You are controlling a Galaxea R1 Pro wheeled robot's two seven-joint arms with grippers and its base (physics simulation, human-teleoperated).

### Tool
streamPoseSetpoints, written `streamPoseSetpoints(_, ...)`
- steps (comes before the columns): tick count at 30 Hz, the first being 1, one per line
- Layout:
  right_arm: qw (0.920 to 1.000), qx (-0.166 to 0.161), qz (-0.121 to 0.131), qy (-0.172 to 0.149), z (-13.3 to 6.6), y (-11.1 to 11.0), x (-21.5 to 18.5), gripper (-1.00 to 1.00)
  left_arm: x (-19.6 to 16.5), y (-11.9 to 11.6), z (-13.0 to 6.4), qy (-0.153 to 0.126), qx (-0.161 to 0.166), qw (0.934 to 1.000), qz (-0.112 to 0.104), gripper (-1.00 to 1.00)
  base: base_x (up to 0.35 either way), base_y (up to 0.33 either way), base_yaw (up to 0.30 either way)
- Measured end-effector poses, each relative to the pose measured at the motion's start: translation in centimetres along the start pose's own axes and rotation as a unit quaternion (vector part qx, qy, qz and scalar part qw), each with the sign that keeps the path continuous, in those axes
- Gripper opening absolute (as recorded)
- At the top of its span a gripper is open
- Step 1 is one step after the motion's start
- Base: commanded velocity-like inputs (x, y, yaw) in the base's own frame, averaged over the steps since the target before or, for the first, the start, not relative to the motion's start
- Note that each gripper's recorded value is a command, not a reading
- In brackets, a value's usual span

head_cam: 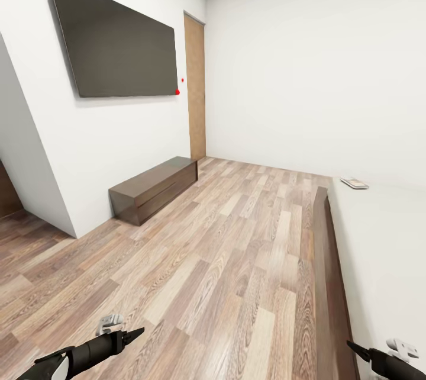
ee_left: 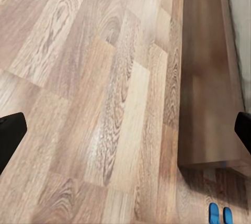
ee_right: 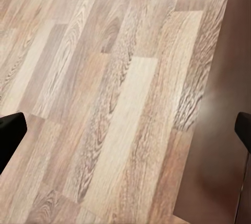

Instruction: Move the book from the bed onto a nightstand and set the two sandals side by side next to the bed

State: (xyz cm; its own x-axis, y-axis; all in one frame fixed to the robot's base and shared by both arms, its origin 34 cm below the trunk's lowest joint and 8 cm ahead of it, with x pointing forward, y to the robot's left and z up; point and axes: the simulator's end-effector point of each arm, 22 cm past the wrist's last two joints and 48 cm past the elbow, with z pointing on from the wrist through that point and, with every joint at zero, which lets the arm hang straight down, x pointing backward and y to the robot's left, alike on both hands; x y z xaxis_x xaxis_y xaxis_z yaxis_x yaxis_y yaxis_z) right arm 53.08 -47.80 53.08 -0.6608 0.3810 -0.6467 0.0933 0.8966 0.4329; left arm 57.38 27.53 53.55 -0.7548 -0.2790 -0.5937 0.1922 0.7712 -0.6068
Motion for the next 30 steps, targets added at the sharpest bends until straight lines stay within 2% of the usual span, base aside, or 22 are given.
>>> streamPoseSetpoints(30, 1.0, 0.0, 0.0, 0.001, -3.1, 2.6, -4.2, 1.0, -3.9, -3.4, -2.5, 0.0, 0.001, 1.0, 0.0, 1.0, 0.0, 0.0, 0.0)
